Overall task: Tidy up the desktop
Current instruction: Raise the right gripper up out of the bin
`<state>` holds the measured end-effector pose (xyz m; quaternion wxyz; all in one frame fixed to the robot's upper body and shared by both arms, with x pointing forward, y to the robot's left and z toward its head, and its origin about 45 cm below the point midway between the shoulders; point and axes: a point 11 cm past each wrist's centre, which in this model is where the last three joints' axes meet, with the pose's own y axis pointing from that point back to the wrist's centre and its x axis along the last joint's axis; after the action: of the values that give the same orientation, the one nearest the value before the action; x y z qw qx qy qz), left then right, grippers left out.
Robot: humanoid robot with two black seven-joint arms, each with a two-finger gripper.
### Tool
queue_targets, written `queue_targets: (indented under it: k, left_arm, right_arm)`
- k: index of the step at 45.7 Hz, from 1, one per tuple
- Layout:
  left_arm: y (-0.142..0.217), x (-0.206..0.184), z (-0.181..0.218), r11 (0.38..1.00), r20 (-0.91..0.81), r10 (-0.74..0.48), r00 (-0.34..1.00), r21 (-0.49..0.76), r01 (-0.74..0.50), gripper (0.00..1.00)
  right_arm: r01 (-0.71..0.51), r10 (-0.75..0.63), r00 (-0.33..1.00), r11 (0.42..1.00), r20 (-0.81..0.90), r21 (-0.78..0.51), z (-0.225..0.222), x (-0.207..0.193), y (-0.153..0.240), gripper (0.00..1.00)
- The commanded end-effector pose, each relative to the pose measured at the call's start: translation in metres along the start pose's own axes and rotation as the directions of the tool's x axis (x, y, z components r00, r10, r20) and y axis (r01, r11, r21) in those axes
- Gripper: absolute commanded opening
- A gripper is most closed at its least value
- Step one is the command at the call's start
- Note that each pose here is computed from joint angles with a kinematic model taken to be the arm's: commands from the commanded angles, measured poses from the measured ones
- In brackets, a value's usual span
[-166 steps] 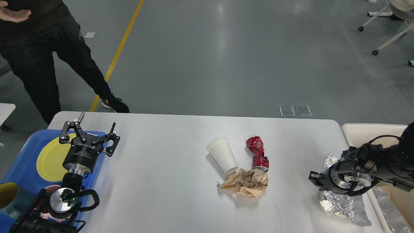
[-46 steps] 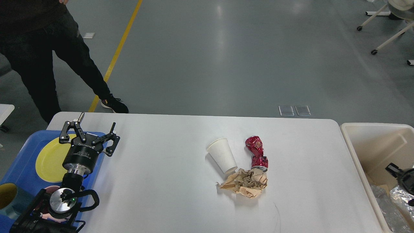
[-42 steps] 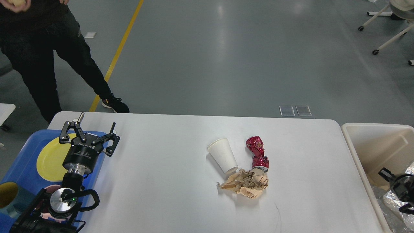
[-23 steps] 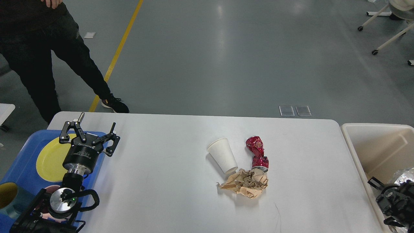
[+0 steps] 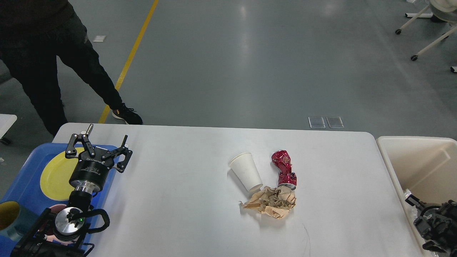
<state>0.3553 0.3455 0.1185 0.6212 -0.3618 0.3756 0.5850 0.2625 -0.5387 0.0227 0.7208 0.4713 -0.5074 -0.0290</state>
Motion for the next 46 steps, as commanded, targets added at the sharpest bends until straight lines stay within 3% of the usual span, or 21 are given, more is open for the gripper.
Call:
queue_targets:
  k: [1, 9, 23, 32, 39, 46]
  left_arm:
    - [0.000, 0.000, 0.000, 1.000, 0.000, 0.001, 1.000, 0.001, -0.001, 0.97]
    - [0.000, 0.000, 0.000, 1.000, 0.000, -0.001, 1.000, 0.001, 0.001, 0.97]
    - [0.000, 0.000, 0.000, 1.000, 0.000, 0.001, 1.000, 0.001, -0.001, 0.97]
    - [0.000, 0.000, 0.000, 1.000, 0.000, -0.001, 1.000, 0.001, 0.001, 0.97]
    - [0.000, 0.000, 0.000, 1.000, 0.000, 0.001, 1.000, 0.001, -0.001, 0.97]
    - [0.000, 0.000, 0.000, 1.000, 0.000, 0.001, 1.000, -0.001, -0.001, 0.97]
  right_arm:
    - [0.021, -0.021, 1.000, 1.000, 0.001, -0.003, -0.001, -0.003, 0.000, 1.00]
    - [0.067, -0.067, 0.997, 0.998, 0.028, -0.012, -0.005, 0.036, 0.006, 1.00]
    - [0.248, -0.245, 0.955, 0.969, -0.168, -0.007, -0.080, 0.115, 0.080, 1.00]
    - [0.391, -0.350, 0.861, 0.919, -0.370, 0.041, -0.158, 0.153, 0.160, 1.00]
    - [0.497, -0.399, 0.705, 0.868, -0.587, 0.007, -0.222, 0.157, 0.249, 1.00]
    - [0.561, -0.414, 0.612, 0.828, -0.674, 0.001, -0.238, 0.148, 0.313, 1.00]
